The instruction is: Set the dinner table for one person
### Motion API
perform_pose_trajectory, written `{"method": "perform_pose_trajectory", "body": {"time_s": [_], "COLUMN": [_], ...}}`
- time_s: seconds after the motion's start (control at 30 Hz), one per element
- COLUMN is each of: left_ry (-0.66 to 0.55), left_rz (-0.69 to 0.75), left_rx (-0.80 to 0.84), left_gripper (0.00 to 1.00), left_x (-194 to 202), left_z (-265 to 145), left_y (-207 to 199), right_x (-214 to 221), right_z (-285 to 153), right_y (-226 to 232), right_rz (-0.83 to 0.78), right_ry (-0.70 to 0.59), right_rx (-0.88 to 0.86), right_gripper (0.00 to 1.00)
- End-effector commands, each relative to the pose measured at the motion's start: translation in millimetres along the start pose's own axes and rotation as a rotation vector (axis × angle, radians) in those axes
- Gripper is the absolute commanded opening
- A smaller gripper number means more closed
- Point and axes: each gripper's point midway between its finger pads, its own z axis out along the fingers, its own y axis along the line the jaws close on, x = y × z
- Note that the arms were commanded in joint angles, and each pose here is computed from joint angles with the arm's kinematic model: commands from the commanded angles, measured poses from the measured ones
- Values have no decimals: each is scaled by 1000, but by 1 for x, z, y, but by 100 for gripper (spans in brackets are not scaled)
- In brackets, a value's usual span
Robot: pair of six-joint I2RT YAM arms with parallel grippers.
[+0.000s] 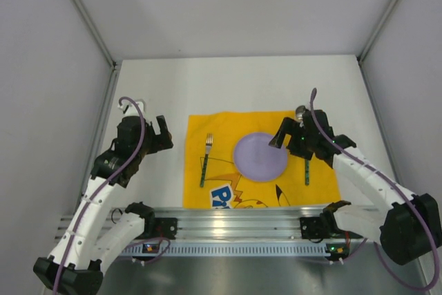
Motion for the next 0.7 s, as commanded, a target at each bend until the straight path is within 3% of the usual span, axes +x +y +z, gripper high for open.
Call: {"method": "perform_pose_trajectory", "body": {"time_s": [0.0,0.3,0.67], "left_ry": [-33,-7,5], "left_rz": [-15,1,3], "left_rx": [3,57,52], "left_gripper": [99,99,99], "left_x": [-8,-4,-4], "left_z": [3,5,5], "left_y": [-3,-13,-13], "right_x": [-42,-62,-70], "right_z": [-26,-41,-35], "right_y": [38,54,63], "right_rz": [-98,-175,-211], "right_ry": [-152,-228,-207], "right_rx": [-105,-148,-153], "right_gripper": [100,100,100]}}
